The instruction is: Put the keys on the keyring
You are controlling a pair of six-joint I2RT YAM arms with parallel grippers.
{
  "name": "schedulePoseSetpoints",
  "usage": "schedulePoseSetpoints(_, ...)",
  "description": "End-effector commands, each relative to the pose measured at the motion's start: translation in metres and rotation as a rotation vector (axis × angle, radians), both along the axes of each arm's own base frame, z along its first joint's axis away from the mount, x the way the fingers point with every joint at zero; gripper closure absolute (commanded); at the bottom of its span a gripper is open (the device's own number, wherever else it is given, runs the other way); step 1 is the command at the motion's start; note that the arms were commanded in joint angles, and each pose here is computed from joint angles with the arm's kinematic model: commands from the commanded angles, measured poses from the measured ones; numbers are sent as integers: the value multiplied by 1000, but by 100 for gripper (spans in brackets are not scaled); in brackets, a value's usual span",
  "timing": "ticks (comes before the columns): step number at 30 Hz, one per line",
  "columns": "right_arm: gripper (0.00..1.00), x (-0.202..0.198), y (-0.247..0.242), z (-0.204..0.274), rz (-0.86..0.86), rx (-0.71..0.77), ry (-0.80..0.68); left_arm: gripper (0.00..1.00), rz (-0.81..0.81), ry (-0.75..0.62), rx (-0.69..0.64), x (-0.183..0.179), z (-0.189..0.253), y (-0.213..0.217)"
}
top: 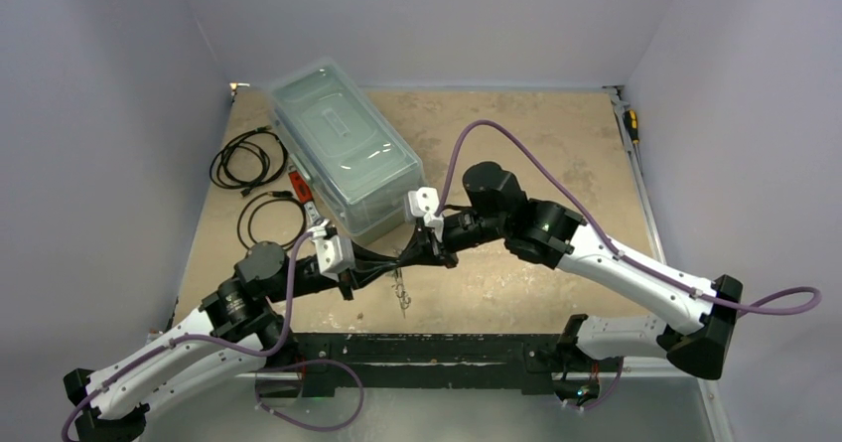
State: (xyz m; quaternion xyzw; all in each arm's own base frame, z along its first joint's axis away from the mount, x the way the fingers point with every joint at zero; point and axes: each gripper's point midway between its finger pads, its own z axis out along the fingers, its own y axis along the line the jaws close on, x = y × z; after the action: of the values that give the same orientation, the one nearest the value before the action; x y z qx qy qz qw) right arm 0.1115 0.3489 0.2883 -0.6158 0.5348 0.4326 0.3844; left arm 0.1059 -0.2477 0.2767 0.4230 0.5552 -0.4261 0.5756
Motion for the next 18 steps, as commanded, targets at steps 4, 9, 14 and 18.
schedulePoseSetpoints(4,100,20,2,9,-93,73,-82,72,-84,-119,-150,-19,58,1)
schedulePoseSetpoints(9,100,29,2,25,-164,183,-115,26,-64,-125,-159,-17,61,5)
schedulePoseSetpoints(14,100,23,-1,44,-170,300,-121,34,-70,-148,-182,-21,67,9)
schedulePoseSetpoints(18,100,22,-1,54,-183,369,-114,42,-117,-168,-197,-31,70,10)
